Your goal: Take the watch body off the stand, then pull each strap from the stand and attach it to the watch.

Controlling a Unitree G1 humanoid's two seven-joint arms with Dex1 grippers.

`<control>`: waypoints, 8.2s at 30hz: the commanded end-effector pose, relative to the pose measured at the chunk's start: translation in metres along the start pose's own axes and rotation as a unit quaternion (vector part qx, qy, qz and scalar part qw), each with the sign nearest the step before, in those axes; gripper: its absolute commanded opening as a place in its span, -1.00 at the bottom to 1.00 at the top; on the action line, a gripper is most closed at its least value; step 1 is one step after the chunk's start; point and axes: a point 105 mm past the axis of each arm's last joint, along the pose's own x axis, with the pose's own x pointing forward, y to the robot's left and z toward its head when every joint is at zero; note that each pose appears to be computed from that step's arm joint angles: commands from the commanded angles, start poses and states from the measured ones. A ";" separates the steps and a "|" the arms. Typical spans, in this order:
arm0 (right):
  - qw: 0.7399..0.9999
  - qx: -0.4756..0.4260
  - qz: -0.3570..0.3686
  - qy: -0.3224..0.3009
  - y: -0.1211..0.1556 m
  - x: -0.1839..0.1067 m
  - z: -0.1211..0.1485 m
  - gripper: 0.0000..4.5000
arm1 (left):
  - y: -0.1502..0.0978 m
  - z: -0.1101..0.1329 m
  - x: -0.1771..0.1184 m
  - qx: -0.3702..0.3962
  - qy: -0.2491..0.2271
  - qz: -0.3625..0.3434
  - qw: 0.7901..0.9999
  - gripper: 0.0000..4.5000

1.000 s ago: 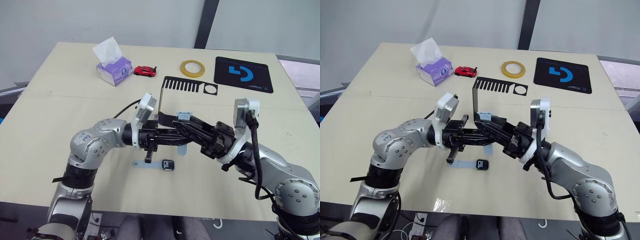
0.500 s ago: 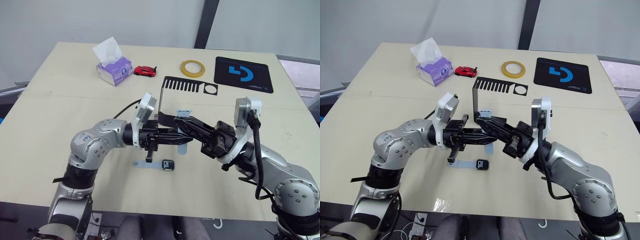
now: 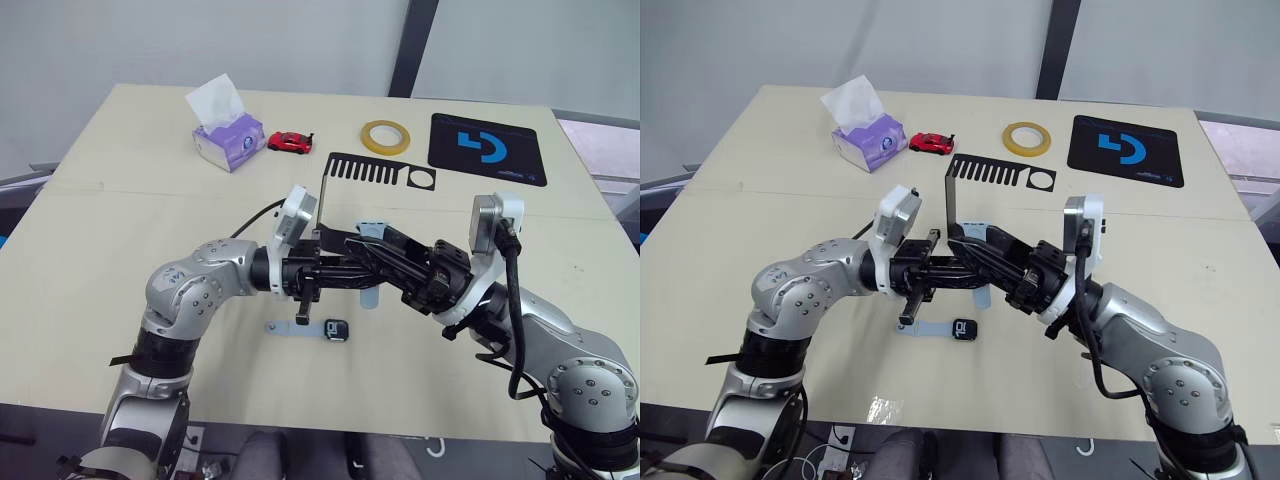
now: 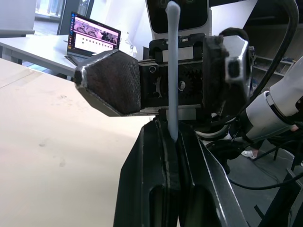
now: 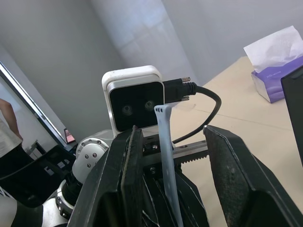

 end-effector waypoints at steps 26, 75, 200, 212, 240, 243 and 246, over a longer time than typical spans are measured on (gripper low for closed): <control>0.991 -0.119 0.002 0.053 0.012 -0.009 0.001 -1.00 | -0.002 -0.005 -0.036 0.017 0.092 0.016 0.996 0.43; 0.865 -0.433 -0.121 0.224 -0.003 -0.085 -0.023 -1.00 | 0.045 -0.119 -0.031 0.133 0.325 0.097 0.931 -0.24; 0.700 -0.630 -0.039 0.334 -0.049 -0.029 -0.054 -1.00 | 0.047 -0.038 -0.003 -0.173 0.129 0.079 0.973 -0.24; 0.698 -0.630 -0.041 0.337 -0.052 -0.029 -0.054 -1.00 | 0.044 -0.039 -0.002 -0.172 0.128 0.078 0.974 -0.24; 0.703 -0.624 -0.051 0.338 -0.055 -0.027 -0.052 -1.00 | 0.043 -0.041 -0.002 -0.174 0.125 0.086 0.973 -0.24; 0.702 -0.626 -0.050 0.337 -0.055 -0.026 -0.050 -1.00 | 0.044 -0.040 -0.002 -0.172 0.124 0.087 0.973 -0.24; 0.700 -0.629 -0.049 0.335 -0.054 -0.026 -0.049 -1.00 | 0.045 -0.040 -0.003 -0.170 0.123 0.088 0.974 -0.24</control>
